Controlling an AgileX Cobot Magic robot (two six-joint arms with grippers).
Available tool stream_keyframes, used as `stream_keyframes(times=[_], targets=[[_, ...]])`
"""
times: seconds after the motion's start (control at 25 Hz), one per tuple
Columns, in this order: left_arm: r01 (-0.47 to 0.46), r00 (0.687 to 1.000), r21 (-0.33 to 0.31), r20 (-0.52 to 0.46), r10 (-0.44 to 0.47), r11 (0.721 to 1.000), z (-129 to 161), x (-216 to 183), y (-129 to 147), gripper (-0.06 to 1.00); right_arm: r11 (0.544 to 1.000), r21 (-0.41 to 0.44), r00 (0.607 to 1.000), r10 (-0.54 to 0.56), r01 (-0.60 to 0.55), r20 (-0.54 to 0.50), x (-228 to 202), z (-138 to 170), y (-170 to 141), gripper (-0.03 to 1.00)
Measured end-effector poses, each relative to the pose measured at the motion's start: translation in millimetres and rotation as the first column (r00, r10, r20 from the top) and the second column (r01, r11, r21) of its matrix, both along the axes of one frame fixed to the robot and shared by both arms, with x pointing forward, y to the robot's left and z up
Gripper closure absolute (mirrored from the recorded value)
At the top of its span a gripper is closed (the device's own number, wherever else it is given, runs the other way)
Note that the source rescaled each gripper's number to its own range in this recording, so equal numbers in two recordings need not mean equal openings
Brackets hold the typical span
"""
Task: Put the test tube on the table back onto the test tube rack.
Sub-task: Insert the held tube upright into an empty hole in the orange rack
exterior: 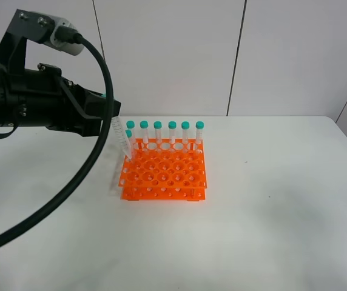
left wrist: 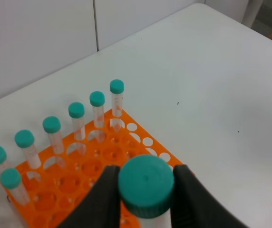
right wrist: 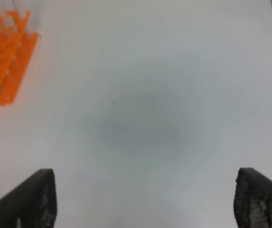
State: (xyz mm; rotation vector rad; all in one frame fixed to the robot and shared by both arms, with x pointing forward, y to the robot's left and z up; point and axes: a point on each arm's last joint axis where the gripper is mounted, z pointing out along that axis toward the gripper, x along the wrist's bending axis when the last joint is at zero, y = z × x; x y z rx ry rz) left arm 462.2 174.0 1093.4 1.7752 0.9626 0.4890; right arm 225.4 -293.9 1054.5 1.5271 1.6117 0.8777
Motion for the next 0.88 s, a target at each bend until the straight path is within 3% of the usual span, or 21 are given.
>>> stream_keyframes(times=[0.88], targets=[[0.0, 1.0, 0.0, 0.0, 0.0, 1.0, 0.0, 0.0, 0.0, 0.94, 1.0, 0.003, 0.999, -0.015, 0.015, 0.039, 2.4, 2.3, -1.1, 0.02]])
